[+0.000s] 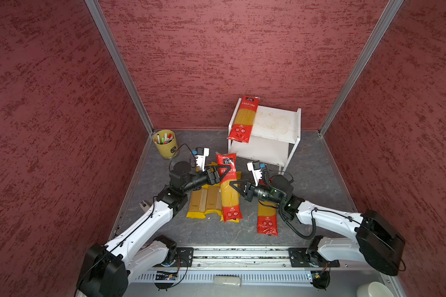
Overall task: Arrange pasta packages on shelves
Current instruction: Pick up the pasta bag from the center of the table.
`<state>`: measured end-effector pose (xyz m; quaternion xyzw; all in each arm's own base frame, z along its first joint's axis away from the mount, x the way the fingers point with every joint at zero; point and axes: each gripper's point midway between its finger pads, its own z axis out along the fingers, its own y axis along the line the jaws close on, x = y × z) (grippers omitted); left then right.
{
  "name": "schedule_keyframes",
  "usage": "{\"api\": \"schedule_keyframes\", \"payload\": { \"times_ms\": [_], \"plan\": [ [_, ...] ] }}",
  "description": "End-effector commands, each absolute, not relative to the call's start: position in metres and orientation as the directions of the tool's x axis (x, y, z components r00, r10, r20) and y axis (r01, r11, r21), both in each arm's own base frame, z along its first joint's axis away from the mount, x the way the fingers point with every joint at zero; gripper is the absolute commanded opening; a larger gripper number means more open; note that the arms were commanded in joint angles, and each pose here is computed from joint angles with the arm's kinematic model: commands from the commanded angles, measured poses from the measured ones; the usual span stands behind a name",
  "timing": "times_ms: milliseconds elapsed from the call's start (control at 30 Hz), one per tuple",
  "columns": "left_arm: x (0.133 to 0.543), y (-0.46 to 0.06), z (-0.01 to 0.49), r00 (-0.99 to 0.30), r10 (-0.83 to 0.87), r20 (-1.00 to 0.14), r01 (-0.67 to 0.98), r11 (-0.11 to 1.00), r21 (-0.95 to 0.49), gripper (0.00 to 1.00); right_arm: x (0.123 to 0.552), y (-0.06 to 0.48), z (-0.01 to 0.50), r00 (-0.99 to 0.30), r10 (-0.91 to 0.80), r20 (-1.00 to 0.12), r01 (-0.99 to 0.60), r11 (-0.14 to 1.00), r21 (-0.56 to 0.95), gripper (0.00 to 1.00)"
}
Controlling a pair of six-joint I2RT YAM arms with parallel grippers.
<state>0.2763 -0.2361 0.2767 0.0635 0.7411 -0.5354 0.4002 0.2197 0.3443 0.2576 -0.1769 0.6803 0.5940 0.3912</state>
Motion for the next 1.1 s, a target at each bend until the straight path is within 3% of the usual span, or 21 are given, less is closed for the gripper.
{"api": "schedule_keyframes", "payload": {
  "times_ms": [0,200,400,700,867,1067],
  "plan": [
    [0.274,-0.247,0.304,-0.632,-0.327,-0.702,0.604,0.359,-0.711,0.62,0.202,0.336,0.353,-0.473,0.388,-0.791,-0.845,0.056,0.532,0.0],
    [0.269,-0.259,0.322,-0.611,-0.313,-0.727,0.652,0.323,-0.686,0.33,0.204,0.336,0.344,-0.497,0.387,-0.777,-0.827,0.061,0.559,0.0],
    [0.264,-0.258,0.343,-0.585,-0.33,-0.741,0.677,0.304,-0.67,0.16,0.209,0.335,0.327,-0.516,0.374,-0.77,-0.801,0.107,0.589,0.19],
    [0.258,-0.235,0.395,-0.472,-0.379,-0.796,0.723,0.35,-0.596,0.11,0.213,0.33,0.279,-0.556,0.306,-0.773,-0.752,0.21,0.625,0.6],
    [0.262,-0.233,0.431,-0.415,-0.403,-0.816,0.761,0.338,-0.554,0.1,0.201,0.338,0.273,-0.6,0.251,-0.76,-0.755,0.137,0.641,0.69],
    [0.273,-0.238,0.474,-0.371,-0.44,-0.818,0.809,0.279,-0.517,0.1,0.196,0.342,0.28,-0.606,0.263,-0.751,-0.765,0.066,0.64,0.7]
  ]
}}
